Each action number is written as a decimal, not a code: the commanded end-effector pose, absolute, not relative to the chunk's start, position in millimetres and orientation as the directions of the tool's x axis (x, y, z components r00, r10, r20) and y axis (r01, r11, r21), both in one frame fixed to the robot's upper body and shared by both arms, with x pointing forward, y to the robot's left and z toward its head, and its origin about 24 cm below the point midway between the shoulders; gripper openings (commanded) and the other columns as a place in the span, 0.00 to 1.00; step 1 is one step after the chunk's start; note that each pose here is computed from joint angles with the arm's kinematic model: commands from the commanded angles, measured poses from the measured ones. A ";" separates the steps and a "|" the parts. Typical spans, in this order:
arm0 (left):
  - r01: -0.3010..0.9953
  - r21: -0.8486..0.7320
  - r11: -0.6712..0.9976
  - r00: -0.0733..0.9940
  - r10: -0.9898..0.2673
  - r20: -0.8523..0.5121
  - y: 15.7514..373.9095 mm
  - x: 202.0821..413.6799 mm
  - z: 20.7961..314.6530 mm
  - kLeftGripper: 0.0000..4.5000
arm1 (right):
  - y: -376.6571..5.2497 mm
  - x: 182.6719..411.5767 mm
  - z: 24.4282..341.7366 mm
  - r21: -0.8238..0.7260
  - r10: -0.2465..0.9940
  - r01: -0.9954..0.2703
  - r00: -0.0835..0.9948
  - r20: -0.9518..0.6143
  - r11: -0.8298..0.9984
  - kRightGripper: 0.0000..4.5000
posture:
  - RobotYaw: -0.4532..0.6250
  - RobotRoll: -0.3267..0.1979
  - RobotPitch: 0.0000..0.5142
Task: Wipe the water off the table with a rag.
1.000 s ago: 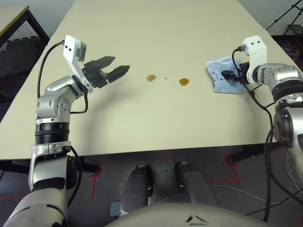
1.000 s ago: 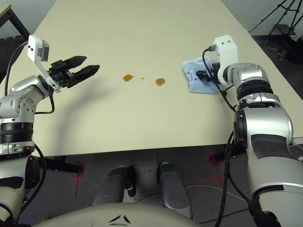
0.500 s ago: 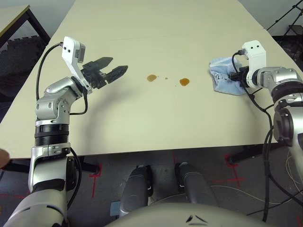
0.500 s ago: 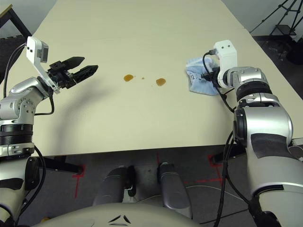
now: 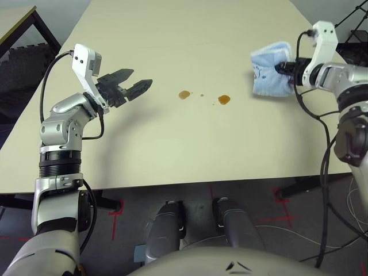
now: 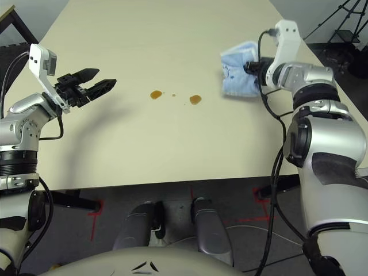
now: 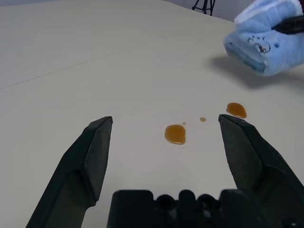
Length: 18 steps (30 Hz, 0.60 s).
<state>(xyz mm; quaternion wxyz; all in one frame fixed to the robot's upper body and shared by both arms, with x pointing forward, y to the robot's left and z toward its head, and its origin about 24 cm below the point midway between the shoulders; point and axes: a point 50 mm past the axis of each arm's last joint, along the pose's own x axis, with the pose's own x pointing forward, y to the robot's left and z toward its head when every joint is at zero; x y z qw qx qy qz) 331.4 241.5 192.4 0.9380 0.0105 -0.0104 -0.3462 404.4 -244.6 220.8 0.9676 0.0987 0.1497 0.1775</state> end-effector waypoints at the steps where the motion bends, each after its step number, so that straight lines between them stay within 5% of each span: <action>1: 0.665 0.037 0.746 0.747 -0.665 -0.014 241.6 332.3 193.2 1.00 | -227.2 406.9 224.5 0.270 0.439 -0.373 0.864 -0.247 0.887 0.01 | 0.32 0.62 0.27; 9: 0.681 0.030 0.732 0.732 -0.681 -0.020 239.8 331.7 192.5 1.00 | -201.8 406.3 185.8 0.299 0.486 -0.393 0.790 -0.373 0.869 0.01 | 0.32 0.62 0.28; 18: 0.723 0.014 0.690 0.690 -0.721 -0.067 242.7 322.4 189.6 1.00 | -197.5 406.2 145.8 0.183 0.348 -0.296 0.805 -0.480 0.938 0.01 | 0.33 0.62 0.27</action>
